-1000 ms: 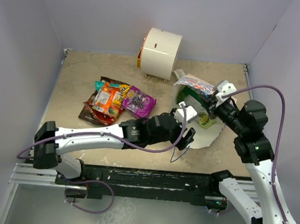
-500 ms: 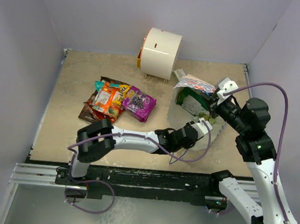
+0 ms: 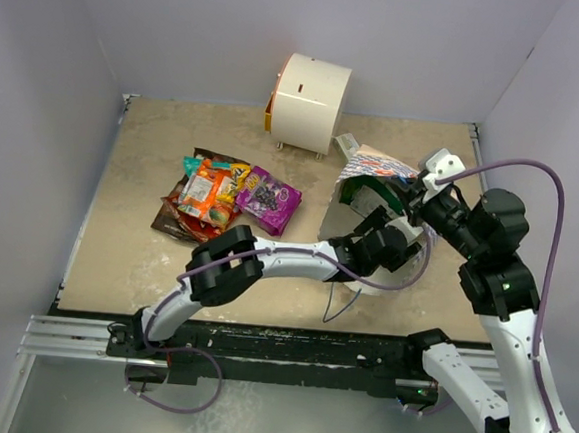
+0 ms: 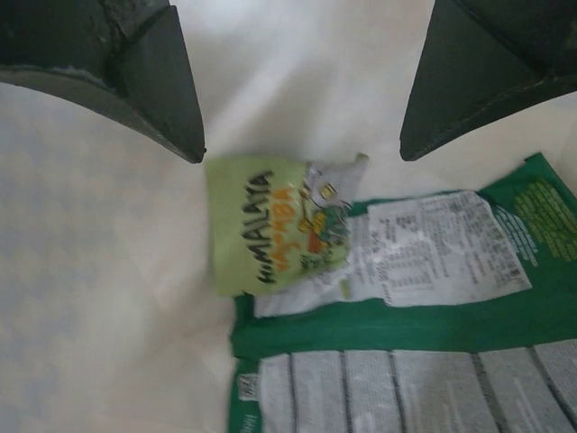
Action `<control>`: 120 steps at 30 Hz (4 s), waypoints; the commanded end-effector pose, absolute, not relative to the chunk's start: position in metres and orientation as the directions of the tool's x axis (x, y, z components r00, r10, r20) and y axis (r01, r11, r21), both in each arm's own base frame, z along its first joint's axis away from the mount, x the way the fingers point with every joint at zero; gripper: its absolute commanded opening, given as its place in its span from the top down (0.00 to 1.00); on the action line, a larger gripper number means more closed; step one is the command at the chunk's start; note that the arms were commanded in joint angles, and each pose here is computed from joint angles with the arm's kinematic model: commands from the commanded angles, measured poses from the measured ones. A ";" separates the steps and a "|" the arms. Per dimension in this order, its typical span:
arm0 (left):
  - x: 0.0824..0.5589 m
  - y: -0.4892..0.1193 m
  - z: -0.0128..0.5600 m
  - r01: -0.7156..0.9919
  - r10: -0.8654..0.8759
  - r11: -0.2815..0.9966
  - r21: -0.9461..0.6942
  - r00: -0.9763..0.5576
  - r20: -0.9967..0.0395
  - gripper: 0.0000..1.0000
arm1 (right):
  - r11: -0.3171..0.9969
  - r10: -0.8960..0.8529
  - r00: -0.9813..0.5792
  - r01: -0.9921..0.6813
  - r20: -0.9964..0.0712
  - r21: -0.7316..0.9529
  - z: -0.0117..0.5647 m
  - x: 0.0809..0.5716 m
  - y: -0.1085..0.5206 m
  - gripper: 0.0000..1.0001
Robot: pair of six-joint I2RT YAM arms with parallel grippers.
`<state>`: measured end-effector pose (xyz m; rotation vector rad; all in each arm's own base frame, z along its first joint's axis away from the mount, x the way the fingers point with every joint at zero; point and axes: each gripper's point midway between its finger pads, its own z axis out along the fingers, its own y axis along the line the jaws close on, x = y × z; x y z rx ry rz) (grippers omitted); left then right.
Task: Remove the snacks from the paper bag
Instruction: Take out the snack from the paper bag, then place the snack at the center of the board.
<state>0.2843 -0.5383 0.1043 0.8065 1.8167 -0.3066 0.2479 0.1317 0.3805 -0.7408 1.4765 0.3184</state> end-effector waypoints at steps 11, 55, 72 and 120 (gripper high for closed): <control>0.347 -0.563 0.089 0.606 0.292 0.790 0.099 -0.228 -0.929 0.01 | 0.746 -0.235 0.181 -0.595 -0.955 -0.297 0.418 0.240 0.129 1.00; 0.228 -0.512 0.152 0.771 0.376 0.576 -0.272 -0.545 -0.750 0.75 | 0.812 -0.227 0.188 -0.506 -0.956 -0.292 0.416 0.256 0.116 1.00; 0.220 -0.330 0.328 0.573 0.137 0.801 -0.172 -0.455 -0.880 0.76 | 0.851 -0.201 0.162 -0.460 -0.966 -0.254 0.408 0.262 0.109 1.00; 0.422 -0.103 0.147 -0.171 -0.167 0.984 -0.057 -0.741 -0.650 0.76 | 0.852 -0.193 0.231 -0.442 -0.954 -0.280 0.429 0.254 0.106 1.00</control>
